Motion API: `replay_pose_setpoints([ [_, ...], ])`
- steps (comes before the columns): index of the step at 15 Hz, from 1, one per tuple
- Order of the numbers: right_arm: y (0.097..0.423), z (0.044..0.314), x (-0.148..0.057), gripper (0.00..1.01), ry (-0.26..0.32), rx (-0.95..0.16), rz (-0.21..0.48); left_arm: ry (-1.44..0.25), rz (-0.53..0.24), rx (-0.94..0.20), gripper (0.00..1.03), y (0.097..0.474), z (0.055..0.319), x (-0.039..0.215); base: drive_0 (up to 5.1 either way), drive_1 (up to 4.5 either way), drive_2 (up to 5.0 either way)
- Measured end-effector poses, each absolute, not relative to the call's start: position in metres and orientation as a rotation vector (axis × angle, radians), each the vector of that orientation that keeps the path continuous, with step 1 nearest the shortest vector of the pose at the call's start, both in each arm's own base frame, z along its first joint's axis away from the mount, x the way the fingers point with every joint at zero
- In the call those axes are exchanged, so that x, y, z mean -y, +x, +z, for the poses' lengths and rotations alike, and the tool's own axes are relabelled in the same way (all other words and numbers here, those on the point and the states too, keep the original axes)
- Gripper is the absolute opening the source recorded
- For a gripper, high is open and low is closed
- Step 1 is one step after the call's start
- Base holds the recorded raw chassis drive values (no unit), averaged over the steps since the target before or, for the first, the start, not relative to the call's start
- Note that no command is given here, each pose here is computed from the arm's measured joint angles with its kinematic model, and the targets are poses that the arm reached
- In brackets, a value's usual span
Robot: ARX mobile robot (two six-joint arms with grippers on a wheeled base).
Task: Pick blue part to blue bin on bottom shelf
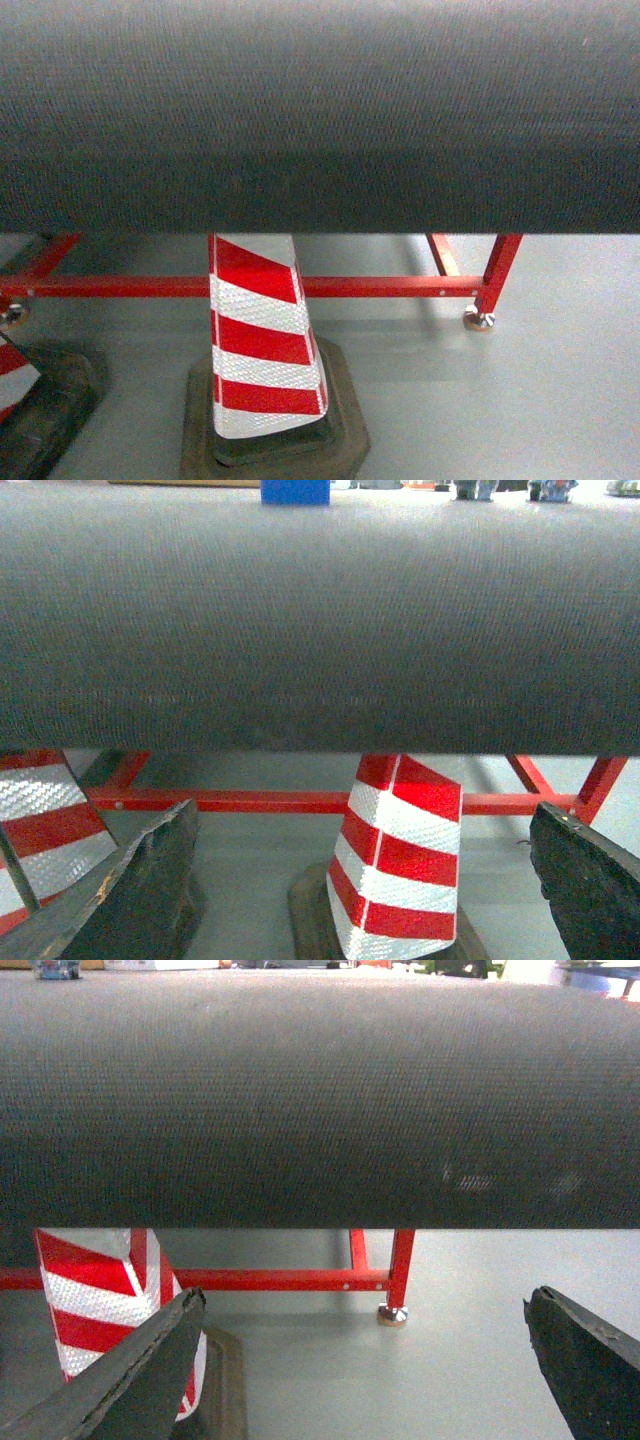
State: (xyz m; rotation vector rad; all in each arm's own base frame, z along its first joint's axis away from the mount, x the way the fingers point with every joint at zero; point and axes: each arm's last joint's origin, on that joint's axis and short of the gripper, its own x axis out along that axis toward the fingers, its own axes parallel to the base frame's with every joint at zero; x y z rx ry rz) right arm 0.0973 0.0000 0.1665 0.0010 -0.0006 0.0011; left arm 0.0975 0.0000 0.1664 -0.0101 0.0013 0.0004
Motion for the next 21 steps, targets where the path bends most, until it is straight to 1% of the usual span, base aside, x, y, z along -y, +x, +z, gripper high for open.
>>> replay_pose_setpoints([
  [21, 0.0973, 0.1666, 0.0000, 0.98, 0.003, 0.002, 0.000, -0.010, 0.000, -0.001, 0.98, 0.0975, 0.1665, 0.0000, 0.0, 0.00, 0.0],
])
